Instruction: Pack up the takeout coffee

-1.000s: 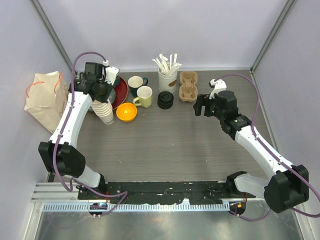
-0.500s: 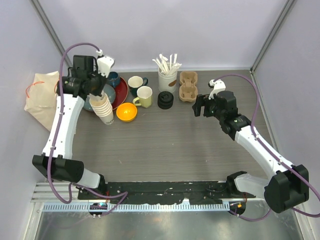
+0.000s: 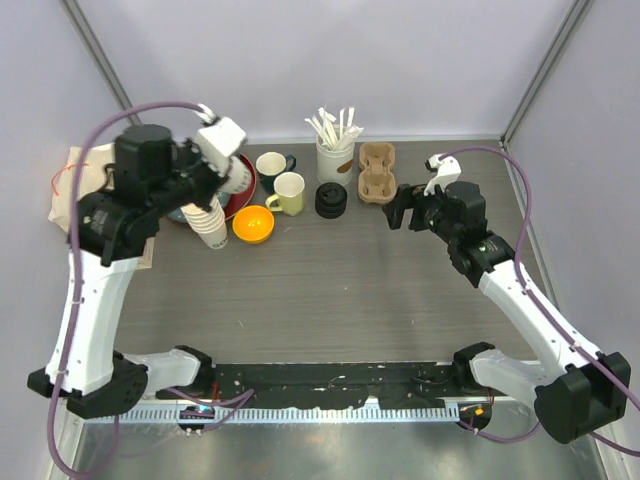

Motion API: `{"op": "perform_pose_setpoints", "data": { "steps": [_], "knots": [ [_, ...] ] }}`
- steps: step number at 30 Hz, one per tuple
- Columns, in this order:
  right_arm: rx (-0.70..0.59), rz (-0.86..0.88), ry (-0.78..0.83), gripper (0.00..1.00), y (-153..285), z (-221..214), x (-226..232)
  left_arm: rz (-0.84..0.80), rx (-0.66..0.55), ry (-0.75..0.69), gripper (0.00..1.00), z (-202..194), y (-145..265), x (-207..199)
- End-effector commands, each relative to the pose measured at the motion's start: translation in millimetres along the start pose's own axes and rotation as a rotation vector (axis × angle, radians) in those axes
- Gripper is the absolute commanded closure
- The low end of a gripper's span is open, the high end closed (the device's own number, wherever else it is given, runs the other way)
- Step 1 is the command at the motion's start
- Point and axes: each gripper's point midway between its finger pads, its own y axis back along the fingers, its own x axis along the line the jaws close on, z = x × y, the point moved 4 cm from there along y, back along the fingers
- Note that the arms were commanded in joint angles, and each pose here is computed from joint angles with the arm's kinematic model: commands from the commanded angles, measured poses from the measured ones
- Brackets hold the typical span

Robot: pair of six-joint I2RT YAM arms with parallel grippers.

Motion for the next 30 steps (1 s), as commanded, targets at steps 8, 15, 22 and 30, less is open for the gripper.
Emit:
{"op": "perform_pose_setpoints", "data": {
  "steps": [8, 15, 22, 30],
  "knots": [
    [-0.128, -0.273, -0.111, 0.08, 21.2, 23.1, -50.3, -0.46, 0.071, -0.287, 1.0, -5.5, -126.8, -182.4],
    [-0.129, -0.327, -0.117, 0.07, 28.3, 11.9, -69.2, -0.502, 0.094, -0.333, 1.0, -24.7, -201.2, -227.7],
    [-0.156, -0.264, -0.07, 0.07, 29.3, 14.6, -62.5, -0.552, 0.156, -0.358, 1.0, -64.4, -242.4, -255.2],
    [-0.178, -0.239, -0.05, 0.07, 34.3, 15.5, -59.2, -0.546, 0.204, -0.4, 1.0, -95.9, -264.6, -265.0]
  ]
}}
